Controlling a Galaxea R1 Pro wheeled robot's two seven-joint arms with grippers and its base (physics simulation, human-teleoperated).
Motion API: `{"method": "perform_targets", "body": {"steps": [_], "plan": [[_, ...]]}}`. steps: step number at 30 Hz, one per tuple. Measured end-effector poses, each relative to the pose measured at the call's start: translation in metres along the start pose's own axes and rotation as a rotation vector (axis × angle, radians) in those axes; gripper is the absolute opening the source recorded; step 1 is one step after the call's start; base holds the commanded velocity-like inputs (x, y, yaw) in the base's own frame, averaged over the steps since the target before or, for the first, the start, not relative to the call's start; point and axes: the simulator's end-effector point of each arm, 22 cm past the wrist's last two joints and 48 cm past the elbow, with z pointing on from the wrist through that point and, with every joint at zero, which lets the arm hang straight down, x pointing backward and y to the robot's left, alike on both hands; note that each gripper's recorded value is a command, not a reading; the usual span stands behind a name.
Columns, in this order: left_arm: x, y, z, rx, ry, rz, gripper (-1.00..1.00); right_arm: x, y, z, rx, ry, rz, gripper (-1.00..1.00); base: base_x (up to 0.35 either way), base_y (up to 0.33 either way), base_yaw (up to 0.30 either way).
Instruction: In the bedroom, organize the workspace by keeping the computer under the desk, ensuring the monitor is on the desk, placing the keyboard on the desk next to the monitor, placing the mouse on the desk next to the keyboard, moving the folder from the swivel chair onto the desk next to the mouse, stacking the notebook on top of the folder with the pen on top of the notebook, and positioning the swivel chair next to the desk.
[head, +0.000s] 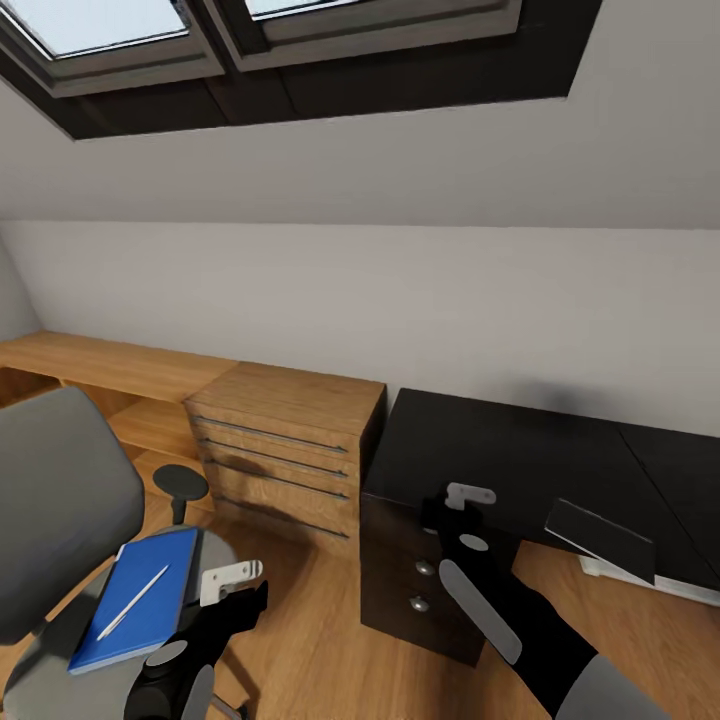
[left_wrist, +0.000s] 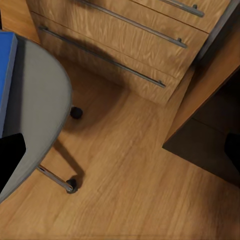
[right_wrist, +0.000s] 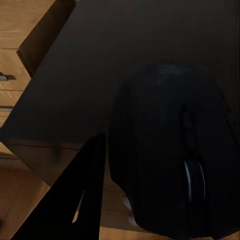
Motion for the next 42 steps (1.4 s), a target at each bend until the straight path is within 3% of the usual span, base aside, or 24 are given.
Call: {"method": "perform_targets", "body": {"steps": [10,15,26,42], "plan": [[0.000,-0.002,0.000,0.004,-0.001,0.004,1.00,0.000,-0.004,0.001,0.009,0.000,0.000,-1.00,-0.001,0.000,-0.018],[0.000,-0.016,-0.002,0.029,-0.005,0.022,1.00,-0.001,-0.007,0.002,0.014,0.000,0.001,-1.00,0.000,0.000,-0.211],[-0.001,-0.018,-0.002,0.034,-0.008,0.026,1.00,-0.005,-0.018,0.004,0.042,-0.001,0.023,-1.00,0.000,0.000,-0.235],[-0.001,-0.018,-0.002,0.033,-0.008,0.026,1.00,-0.005,-0.016,0.004,0.041,-0.002,0.024,-1.00,0.000,0.000,-0.016]]}}
